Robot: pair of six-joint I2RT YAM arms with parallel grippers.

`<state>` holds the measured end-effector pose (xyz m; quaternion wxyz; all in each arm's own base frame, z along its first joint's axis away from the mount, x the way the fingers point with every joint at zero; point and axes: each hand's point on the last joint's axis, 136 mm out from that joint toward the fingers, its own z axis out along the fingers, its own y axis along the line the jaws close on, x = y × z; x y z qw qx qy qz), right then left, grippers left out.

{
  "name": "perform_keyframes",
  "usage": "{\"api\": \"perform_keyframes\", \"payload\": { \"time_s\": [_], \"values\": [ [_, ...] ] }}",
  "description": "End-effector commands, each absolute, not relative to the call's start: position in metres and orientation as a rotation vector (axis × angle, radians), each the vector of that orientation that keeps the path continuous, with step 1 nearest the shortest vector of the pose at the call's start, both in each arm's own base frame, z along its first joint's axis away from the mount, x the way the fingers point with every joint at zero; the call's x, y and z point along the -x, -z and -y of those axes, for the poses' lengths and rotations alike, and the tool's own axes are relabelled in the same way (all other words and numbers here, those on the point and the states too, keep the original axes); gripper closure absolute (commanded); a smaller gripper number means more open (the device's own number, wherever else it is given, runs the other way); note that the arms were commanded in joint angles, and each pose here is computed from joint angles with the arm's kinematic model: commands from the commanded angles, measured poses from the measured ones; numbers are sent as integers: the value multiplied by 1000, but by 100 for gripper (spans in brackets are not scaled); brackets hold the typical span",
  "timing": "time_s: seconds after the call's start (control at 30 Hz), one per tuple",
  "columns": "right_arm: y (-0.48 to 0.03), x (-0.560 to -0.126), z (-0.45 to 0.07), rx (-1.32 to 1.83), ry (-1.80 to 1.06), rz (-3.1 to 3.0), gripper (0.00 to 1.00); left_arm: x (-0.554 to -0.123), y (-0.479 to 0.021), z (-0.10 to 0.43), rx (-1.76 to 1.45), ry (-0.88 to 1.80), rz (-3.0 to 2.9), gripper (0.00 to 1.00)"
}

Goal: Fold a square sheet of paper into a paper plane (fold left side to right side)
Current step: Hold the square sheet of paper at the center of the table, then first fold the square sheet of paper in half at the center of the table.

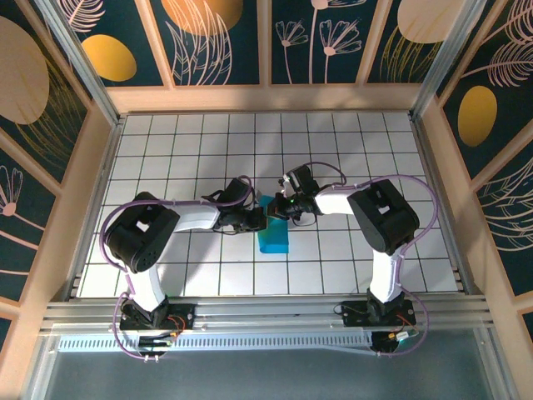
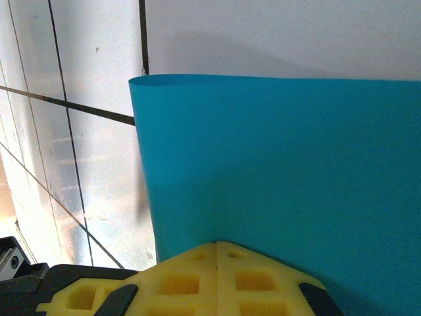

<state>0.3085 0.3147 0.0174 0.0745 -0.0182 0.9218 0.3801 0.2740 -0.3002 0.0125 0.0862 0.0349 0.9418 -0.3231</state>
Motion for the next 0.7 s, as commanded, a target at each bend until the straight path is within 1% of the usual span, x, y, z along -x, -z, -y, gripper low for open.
{"api": "perform_keyframes", "payload": {
  "time_s": [0.0, 0.3, 0.5, 0.67],
  "values": [
    [20, -296, -288, -25, -962, -2885, 100, -233, 13, 275, -84, 860, -2986, 97],
    [19, -299, -287, -25, -960, -2879, 100, -188, 14, 261, -108, 887, -3066, 97],
    [18, -299, -288, -8, -964, -2877, 100, -183, 4, 260, -116, 918, -3049, 96],
    [15, -300, -290, 5, -974, -2872, 100, -196, -15, 269, -107, 966, -2979, 97]
  ]
}}
